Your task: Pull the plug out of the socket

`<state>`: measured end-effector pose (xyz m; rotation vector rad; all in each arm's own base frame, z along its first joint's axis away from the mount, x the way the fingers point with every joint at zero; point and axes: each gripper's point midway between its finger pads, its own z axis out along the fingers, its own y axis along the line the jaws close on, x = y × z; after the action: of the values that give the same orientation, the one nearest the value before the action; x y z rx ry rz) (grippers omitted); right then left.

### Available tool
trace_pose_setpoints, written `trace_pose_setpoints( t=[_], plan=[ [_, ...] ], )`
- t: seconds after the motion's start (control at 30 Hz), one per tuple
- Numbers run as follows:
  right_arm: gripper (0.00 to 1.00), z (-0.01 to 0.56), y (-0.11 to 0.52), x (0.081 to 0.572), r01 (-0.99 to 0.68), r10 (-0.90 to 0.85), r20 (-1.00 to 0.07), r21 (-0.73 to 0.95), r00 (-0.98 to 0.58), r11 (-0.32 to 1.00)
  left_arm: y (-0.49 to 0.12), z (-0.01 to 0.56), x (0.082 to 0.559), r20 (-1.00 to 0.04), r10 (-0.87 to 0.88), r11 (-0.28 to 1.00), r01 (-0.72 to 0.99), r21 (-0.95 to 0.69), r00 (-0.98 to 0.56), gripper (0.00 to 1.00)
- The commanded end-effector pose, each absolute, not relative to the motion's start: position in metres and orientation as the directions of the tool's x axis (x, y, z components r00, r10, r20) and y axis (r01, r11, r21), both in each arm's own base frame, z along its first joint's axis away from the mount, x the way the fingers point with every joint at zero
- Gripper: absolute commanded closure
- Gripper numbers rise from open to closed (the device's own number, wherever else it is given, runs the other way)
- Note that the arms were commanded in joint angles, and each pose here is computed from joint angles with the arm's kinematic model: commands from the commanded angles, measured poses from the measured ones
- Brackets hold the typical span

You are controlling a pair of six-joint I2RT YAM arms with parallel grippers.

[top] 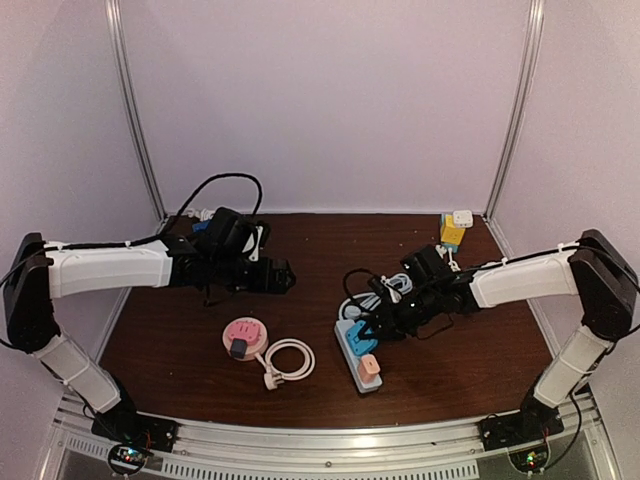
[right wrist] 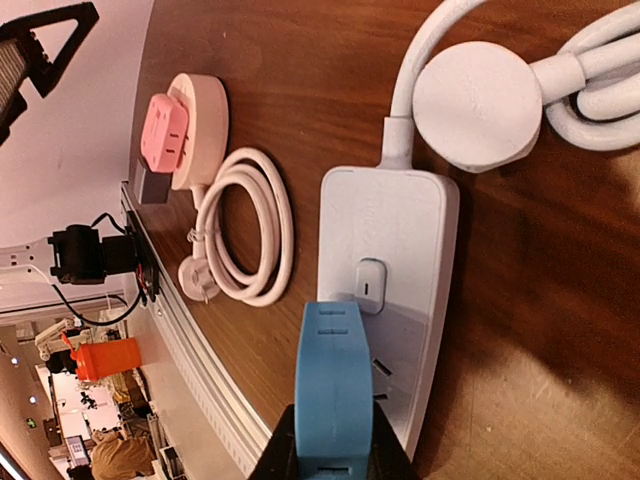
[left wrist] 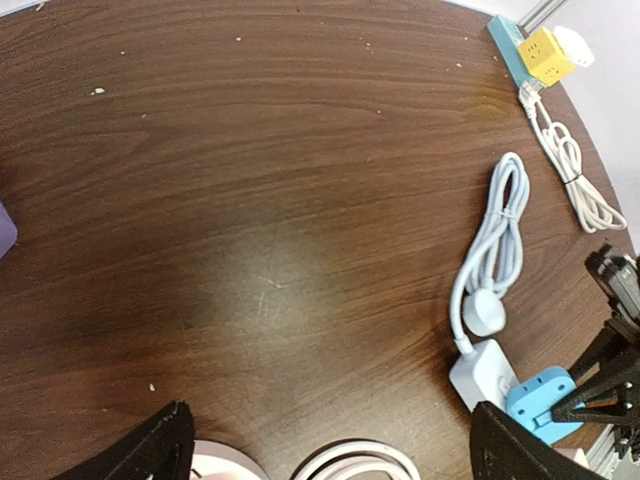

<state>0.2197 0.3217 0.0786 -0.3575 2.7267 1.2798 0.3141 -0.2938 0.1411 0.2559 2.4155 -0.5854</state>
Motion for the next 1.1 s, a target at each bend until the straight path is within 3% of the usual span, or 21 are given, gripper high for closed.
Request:
trace_pose_setpoints(
  t=[0.0,0.1,0.17,0.47,0.53,0.7,1.07],
  plan=[
    [1.0,0.115,0.351,0.261,-0.316,-0.1,-0.31,0.8,-0.946,0.511,-0.324,0.154,0.319,-0.635,0.027,0.807,0.392,-0.442,-0.772,0.05],
    [1.0,0.113,0.357,0.28,-0.31,-0.059,-0.327,0.804,-0.943,0.508,-0.339,0.152,0.322,-0.614,0.02,0.772,0.402,-0.492,-0.789,0.11],
    [1.0,0.11,0.361,0.288,-0.3,-0.038,-0.327,0.809,-0.944,0.506,-0.35,0.148,0.324,-0.588,0.015,0.749,0.398,-0.53,-0.809,0.19],
    [1.0,0.099,0.366,0.305,-0.263,0.019,-0.323,0.804,-0.946,0.533,-0.398,0.122,0.324,-0.466,-0.008,0.599,0.369,-0.711,-0.885,0.8],
    [1.0,0.101,0.367,0.307,-0.261,0.031,-0.327,0.804,-0.944,0.534,-0.404,0.118,0.324,-0.45,-0.006,0.577,0.364,-0.731,-0.893,0.87],
    [1.0,0.104,0.37,0.31,-0.255,0.049,-0.329,0.809,-0.943,0.53,-0.413,0.106,0.326,-0.419,-0.002,0.558,0.346,-0.754,-0.908,0.97],
    [1.0,0.102,0.375,0.312,-0.241,0.057,-0.315,0.819,-0.947,0.52,-0.423,0.075,0.34,-0.388,-0.011,0.643,0.29,-0.709,-0.922,1.0]
  ],
)
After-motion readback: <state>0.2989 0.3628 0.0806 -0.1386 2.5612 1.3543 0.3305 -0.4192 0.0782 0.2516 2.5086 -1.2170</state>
